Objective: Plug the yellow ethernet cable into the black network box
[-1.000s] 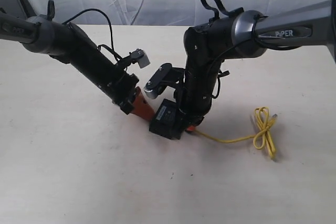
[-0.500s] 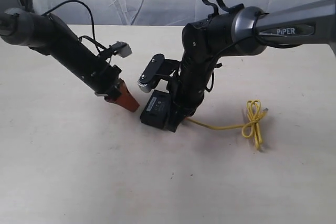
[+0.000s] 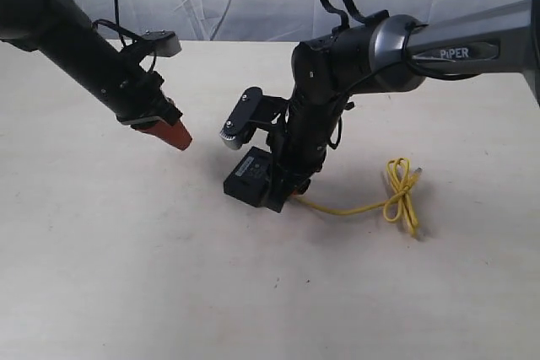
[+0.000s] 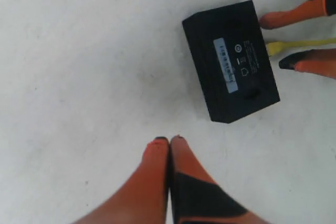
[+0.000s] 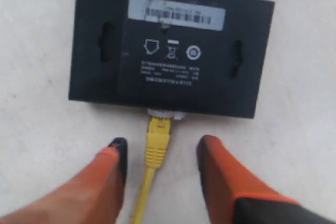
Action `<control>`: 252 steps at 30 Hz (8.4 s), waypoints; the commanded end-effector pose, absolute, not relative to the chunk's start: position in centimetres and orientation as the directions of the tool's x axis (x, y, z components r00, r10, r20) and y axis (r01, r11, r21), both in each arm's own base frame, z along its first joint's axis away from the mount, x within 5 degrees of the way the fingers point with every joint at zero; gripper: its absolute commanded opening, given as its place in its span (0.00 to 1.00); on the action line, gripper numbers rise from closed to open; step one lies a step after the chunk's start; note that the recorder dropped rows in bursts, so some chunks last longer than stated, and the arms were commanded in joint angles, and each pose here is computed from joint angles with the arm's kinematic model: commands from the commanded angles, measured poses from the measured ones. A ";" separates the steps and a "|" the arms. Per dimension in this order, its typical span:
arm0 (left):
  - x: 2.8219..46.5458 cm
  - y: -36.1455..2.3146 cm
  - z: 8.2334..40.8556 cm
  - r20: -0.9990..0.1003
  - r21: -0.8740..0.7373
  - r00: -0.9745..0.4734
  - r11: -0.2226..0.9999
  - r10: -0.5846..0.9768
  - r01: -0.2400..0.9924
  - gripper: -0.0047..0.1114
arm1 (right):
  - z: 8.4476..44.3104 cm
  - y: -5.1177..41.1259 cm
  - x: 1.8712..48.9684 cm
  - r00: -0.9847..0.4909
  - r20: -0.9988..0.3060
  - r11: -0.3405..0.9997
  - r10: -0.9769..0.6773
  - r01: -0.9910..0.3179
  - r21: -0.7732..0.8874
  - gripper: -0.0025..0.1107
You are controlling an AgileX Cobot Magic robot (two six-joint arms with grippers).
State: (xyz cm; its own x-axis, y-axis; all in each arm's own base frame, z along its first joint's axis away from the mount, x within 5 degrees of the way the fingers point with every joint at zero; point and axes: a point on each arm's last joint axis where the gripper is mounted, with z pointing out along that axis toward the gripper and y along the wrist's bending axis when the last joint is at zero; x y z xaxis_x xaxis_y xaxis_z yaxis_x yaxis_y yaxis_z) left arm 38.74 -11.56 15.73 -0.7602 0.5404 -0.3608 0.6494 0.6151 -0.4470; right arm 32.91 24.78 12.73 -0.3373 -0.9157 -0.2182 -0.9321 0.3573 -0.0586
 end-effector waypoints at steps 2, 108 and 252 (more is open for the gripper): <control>37.5 -10.8 17.5 -0.354 -0.404 -0.798 0.690 0.488 0.601 0.04 | 13.7 24.6 33.0 -0.323 -0.219 0.347 -0.921 -0.934 -0.081 0.55; 3.0 -0.8 31.3 -0.962 0.092 0.270 0.981 0.043 0.172 0.04 | 31.2 0.0 5.5 0.167 -0.975 0.990 -0.144 0.030 -0.141 0.02; 5.6 0.0 19.3 -0.990 -0.038 -0.137 0.999 -0.040 -0.018 0.04 | 18.6 0.0 5.4 -0.216 -0.976 1.000 -0.002 0.005 -0.004 0.02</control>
State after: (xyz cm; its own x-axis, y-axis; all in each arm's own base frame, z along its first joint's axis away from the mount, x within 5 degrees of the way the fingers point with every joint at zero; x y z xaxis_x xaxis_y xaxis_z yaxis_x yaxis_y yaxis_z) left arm 5.59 0.01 19.32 -0.1455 -0.0337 -0.9888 -0.0135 0.9994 -0.0320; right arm 5.44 0.00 18.49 -0.2298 -0.0042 -0.9732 0.0005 1.0000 -0.0044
